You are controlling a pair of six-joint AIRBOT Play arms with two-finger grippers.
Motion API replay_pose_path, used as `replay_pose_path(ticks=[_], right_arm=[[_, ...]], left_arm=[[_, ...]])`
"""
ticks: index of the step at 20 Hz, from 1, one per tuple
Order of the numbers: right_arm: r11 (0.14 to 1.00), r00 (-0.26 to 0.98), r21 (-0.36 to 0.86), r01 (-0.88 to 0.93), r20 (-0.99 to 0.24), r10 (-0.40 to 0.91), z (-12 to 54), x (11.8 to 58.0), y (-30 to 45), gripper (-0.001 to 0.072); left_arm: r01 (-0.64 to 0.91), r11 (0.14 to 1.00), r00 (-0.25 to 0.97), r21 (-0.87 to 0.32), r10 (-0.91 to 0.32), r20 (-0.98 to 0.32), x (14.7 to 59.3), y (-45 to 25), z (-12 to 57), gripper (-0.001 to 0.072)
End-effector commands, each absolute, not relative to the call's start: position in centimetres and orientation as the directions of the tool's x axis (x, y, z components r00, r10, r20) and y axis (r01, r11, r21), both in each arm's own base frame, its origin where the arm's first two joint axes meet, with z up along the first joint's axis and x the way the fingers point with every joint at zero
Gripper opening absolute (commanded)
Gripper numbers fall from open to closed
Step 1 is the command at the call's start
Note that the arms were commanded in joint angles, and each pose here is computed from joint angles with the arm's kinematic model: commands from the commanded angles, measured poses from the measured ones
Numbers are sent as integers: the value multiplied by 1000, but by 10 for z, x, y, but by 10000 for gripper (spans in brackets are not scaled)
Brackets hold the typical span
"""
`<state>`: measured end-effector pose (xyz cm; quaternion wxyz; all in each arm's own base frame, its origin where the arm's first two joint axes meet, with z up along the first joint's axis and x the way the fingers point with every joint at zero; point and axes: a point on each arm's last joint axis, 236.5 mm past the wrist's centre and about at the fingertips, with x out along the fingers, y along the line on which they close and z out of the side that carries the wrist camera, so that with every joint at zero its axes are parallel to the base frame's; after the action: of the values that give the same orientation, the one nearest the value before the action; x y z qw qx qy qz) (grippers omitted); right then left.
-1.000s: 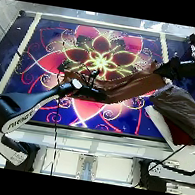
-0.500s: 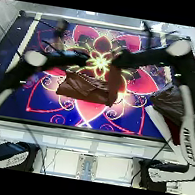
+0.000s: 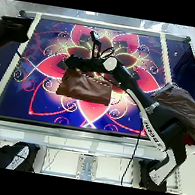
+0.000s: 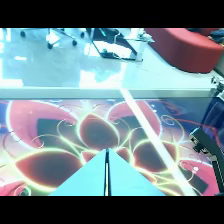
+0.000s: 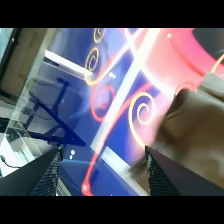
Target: Fold the shirts.
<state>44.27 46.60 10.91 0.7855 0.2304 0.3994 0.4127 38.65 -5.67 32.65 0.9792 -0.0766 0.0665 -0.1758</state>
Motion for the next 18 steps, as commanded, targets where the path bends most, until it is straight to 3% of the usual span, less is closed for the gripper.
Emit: replay_pose_path(ticks=[1, 3, 6, 9, 14, 18], right_arm=[[585, 329, 660, -471, -484, 811, 101, 453, 452, 564], [660, 254, 582, -475, -627, 737, 85, 459, 395, 562], [816, 75, 446, -368, -860, 504, 39, 449, 265, 544], [880, -51, 412, -237, -910, 412, 12, 436, 185, 547], [847, 9, 529, -60, -848, 530, -45, 451, 190, 548], [695, -39, 716, 61, -694, 719, -84, 439, 236, 547]], left_arm=[[309, 936, 931, -168, -333, -146, 375, -40, 319, 13], [308, 934, 927, -179, -337, -165, 376, -41, 309, 13], [303, 933, 922, -195, -339, -189, 378, -40, 295, 13], [307, 929, 911, -208, -350, -216, 380, -42, 284, 13], [325, 918, 888, -227, -378, -261, 382, -47, 269, 12], [324, 917, 884, -232, -381, -270, 384, -47, 265, 13]])
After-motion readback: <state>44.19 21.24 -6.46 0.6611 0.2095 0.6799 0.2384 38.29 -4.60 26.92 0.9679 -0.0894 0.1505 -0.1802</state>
